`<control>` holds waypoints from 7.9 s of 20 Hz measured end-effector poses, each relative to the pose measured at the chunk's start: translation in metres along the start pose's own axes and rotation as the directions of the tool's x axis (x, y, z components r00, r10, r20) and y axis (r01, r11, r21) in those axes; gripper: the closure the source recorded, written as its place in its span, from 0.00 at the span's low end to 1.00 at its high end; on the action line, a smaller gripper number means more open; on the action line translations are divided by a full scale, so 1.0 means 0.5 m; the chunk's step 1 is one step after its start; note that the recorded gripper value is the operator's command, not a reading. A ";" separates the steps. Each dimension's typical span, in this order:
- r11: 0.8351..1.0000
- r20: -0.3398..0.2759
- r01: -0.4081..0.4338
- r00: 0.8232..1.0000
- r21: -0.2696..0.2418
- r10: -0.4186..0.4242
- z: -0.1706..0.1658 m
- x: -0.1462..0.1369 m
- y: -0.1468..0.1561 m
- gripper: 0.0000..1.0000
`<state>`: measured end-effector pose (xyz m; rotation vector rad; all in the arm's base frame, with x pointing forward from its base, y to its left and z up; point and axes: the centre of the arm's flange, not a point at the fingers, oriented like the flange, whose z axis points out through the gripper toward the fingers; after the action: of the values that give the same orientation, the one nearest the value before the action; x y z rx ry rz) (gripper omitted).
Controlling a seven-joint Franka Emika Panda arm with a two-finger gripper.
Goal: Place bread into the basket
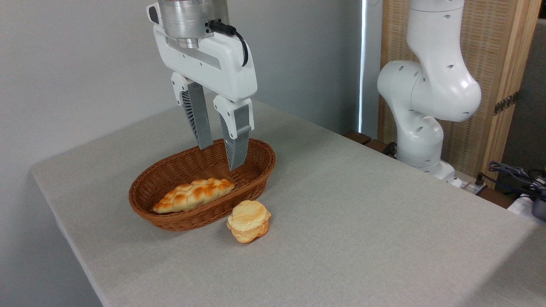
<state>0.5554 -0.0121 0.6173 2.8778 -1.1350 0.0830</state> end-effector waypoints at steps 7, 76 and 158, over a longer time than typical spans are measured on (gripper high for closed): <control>1.000 0.012 0.001 1.000 -0.011 -0.001 0.017 0.004 -0.004 0.00; 0.148 0.047 -0.971 0.142 -0.189 0.989 0.420 0.023 0.095 0.84; 0.995 0.095 -0.075 0.993 0.058 0.069 0.032 0.042 -0.002 0.00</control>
<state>0.5723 -0.0267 0.6028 2.9218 -1.2747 -0.0134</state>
